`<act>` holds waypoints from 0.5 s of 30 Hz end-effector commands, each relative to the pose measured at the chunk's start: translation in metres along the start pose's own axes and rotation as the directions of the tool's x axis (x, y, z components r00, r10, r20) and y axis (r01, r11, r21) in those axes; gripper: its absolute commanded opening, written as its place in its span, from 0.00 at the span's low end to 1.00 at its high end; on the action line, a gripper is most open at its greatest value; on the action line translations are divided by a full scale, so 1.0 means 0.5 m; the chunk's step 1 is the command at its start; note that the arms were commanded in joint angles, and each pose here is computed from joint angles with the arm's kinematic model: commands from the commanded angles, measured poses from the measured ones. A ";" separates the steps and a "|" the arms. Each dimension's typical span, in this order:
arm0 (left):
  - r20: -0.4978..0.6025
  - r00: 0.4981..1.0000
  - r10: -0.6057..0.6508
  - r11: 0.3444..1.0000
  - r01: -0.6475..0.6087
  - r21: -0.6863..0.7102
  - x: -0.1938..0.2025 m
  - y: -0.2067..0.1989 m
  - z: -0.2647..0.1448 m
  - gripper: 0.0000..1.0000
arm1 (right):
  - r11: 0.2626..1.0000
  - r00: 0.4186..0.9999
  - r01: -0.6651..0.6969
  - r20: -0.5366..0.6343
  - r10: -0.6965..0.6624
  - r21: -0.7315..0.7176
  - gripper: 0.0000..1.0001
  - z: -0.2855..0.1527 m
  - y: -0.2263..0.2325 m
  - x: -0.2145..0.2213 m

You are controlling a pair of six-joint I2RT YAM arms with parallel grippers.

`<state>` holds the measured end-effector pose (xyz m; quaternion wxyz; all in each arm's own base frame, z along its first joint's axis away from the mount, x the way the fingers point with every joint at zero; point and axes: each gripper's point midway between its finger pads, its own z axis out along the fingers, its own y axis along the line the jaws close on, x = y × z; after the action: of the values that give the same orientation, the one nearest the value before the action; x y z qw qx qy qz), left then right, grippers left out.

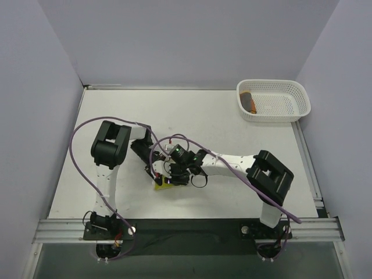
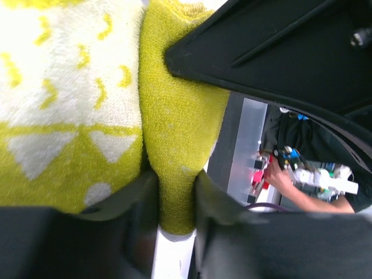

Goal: Roll the towels
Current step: Roll the towel

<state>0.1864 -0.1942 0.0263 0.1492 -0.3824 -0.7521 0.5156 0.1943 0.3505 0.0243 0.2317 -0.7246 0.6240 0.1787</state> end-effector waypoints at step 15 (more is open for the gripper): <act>0.407 0.780 0.476 0.859 -0.312 -0.406 -0.140 -0.033 -0.287 0.59 | 0.818 0.909 -0.410 -0.249 0.333 -0.403 0.00 -0.034 0.148 0.035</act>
<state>0.2906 -0.1581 0.0831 -0.1408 -0.4047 -0.7593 0.4897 0.1531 0.3461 0.0256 0.0838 -0.6844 0.6722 0.2696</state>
